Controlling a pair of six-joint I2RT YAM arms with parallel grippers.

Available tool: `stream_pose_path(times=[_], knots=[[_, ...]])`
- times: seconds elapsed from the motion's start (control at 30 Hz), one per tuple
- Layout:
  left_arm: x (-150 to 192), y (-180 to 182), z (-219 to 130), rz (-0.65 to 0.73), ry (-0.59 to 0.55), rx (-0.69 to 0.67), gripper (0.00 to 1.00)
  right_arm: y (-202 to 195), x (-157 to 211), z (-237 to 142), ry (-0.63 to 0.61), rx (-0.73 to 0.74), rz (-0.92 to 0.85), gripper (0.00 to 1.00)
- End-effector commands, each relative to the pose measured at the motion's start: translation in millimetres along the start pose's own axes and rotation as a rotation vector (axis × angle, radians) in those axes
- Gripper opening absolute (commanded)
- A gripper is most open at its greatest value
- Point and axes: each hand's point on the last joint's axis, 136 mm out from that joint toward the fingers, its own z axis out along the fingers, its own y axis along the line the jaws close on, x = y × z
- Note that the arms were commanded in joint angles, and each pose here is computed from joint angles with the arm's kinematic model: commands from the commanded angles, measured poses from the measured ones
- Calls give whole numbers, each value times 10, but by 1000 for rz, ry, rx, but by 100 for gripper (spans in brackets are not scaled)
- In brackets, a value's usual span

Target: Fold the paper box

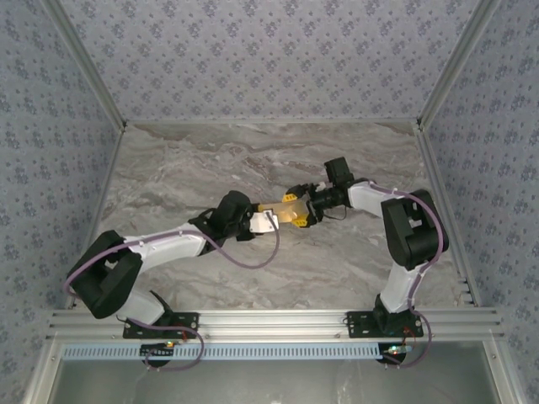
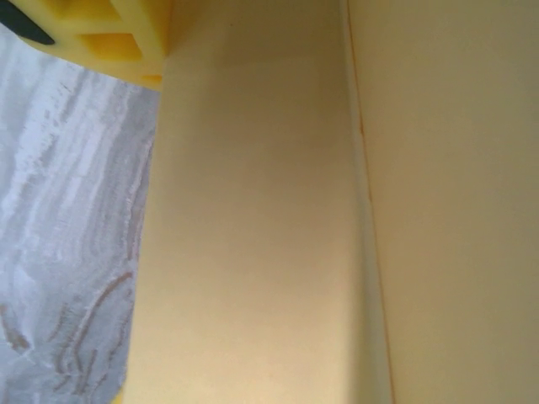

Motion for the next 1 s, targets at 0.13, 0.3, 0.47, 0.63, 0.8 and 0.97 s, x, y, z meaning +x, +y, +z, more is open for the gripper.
stream_pose_path(times=[0.13, 0.3, 0.47, 0.63, 0.8, 0.97], knots=[[158, -264, -123, -99, 174, 339, 40, 6, -21, -666, -153, -55, -220, 77], [209, -313, -181, -98, 275, 521, 41, -70, -51, -976, -300, 78, -640, 67], [177, -256, -169, -86, 297, 584, 41, -5, -3, -1201, -536, 222, -1145, 66], [97, -159, -86, -92, 282, 599, 45, 80, 265, -1116, -689, 214, -1675, 68], [-1, -144, 30, -112, 240, 615, 48, 105, 332, -847, -684, 275, -1913, 69], [-75, -130, 116, -148, 204, 613, 51, 225, 284, -716, -630, 254, -1858, 52]])
